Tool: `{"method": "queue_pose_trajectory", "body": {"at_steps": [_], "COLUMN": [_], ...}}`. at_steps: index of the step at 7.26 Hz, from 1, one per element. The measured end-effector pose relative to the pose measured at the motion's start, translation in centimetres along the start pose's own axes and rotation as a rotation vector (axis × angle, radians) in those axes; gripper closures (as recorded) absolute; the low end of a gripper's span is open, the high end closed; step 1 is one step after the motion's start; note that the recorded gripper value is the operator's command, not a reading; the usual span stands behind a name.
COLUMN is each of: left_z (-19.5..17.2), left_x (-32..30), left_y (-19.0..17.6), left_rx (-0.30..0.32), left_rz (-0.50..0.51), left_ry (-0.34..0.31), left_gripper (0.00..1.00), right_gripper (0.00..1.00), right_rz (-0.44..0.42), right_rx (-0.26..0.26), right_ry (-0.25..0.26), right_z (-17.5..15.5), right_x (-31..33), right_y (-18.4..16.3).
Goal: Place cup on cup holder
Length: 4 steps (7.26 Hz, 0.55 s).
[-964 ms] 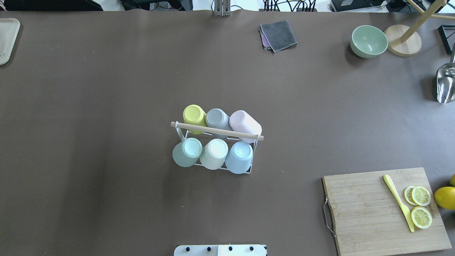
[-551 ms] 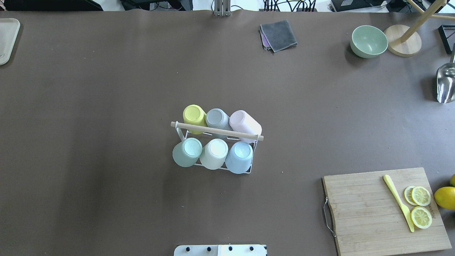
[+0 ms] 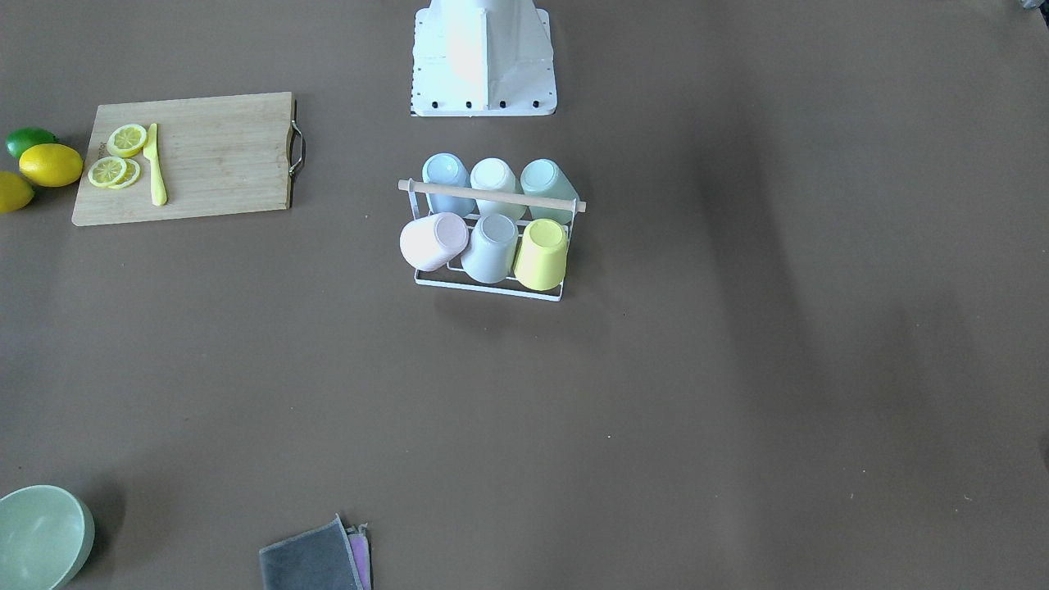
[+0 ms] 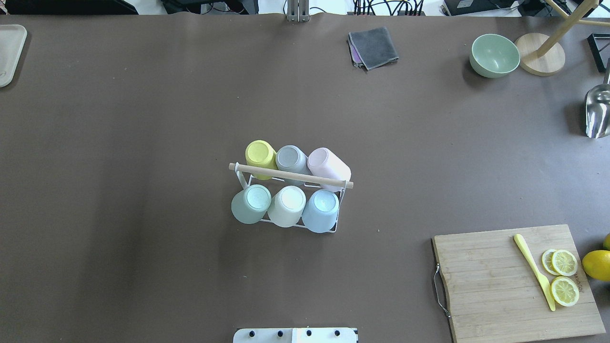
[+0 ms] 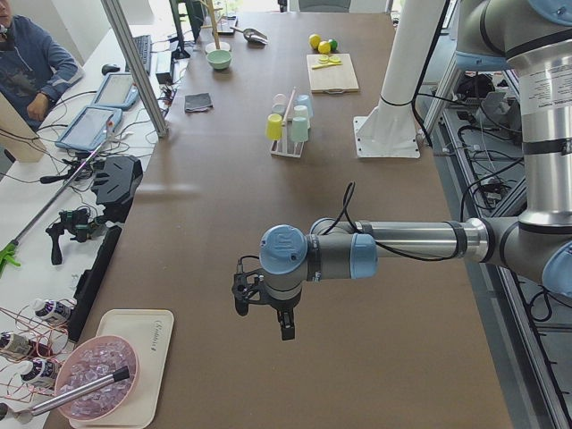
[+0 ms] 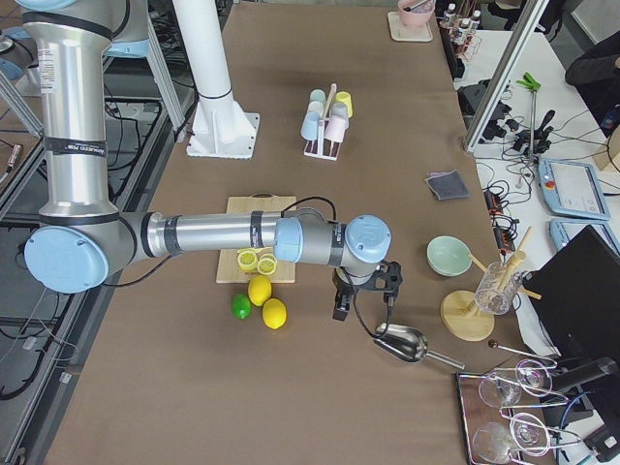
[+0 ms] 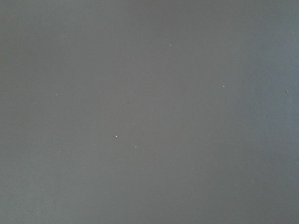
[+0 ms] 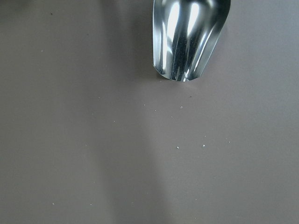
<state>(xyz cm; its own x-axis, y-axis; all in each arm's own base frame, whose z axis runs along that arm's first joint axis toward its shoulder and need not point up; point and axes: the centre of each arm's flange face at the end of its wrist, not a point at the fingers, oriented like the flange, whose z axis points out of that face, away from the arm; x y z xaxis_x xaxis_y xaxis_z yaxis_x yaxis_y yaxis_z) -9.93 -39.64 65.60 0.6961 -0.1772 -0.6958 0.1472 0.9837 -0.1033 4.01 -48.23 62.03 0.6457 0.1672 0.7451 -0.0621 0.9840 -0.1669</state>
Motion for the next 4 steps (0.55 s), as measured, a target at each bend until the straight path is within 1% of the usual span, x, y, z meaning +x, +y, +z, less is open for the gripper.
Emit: {"method": "queue_pose_trajectory", "body": {"at_steps": [4], "left_z": [0.05], "left_x": [-0.05], "left_y": [-0.10], "left_rx": [-0.001], "left_rz": [0.000], "left_ry": [-0.003], "left_gripper": [0.02], "right_gripper": [0.00], "right_rz": [0.002], "right_rx": [-0.001], "right_ry": [0.000], "right_z": [0.07], "right_x": [0.11], "right_y": [0.06]}}
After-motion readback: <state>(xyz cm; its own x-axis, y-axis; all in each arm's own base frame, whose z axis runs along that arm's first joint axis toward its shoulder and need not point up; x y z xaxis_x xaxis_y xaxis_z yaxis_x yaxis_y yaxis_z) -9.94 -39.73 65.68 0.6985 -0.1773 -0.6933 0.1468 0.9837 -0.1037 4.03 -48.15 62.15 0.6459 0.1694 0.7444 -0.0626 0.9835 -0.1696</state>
